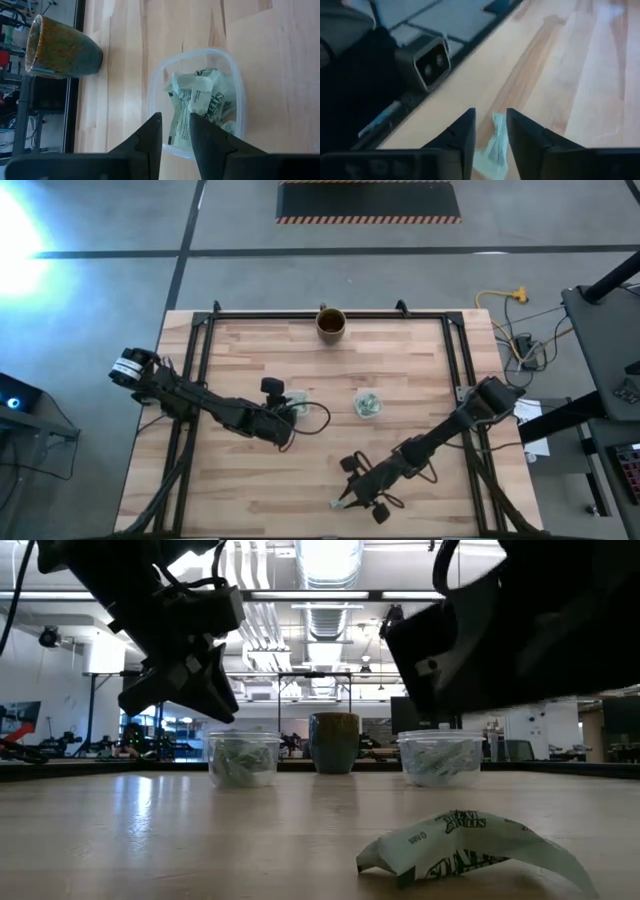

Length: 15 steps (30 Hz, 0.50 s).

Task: Pick and place Stevia / Truvia into bins
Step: Put the white stevia packet into the right transparent container

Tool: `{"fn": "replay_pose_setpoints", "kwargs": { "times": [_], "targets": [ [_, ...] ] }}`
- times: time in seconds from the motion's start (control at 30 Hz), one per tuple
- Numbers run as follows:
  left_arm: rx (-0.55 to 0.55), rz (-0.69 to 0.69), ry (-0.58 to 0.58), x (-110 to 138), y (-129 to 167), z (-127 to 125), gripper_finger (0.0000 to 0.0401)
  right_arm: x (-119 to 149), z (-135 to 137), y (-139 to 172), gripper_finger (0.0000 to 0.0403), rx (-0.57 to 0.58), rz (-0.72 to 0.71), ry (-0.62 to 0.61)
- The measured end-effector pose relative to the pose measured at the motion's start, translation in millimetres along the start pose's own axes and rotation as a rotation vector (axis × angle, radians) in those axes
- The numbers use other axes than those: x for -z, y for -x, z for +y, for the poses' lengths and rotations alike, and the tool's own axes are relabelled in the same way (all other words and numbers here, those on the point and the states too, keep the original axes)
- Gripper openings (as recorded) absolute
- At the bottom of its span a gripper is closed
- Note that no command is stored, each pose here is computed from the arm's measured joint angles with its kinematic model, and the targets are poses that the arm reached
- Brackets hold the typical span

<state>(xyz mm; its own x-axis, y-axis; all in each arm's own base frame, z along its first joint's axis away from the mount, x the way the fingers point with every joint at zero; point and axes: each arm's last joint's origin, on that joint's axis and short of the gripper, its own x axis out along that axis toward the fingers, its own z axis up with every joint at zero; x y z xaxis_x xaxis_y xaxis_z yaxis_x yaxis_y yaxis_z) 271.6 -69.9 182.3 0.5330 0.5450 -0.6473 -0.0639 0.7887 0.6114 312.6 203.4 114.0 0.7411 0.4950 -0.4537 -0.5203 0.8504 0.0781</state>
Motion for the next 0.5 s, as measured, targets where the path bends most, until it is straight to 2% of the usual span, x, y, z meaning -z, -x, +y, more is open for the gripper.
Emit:
{"fn": "replay_pose_setpoints", "kwargs": {
  "times": [0.27,0.5],
  "targets": [
    [0.000,0.008,0.016,1.1,0.0,0.0,0.0082,2.7,-0.3,-8.5,0.0150,0.004,0.040,-0.001],
    [0.000,0.006,0.018,0.8,0.0,0.0,0.0082,14.4,-1.9,-10.5,0.0158,0.013,0.086,-0.004]
  ]
}}
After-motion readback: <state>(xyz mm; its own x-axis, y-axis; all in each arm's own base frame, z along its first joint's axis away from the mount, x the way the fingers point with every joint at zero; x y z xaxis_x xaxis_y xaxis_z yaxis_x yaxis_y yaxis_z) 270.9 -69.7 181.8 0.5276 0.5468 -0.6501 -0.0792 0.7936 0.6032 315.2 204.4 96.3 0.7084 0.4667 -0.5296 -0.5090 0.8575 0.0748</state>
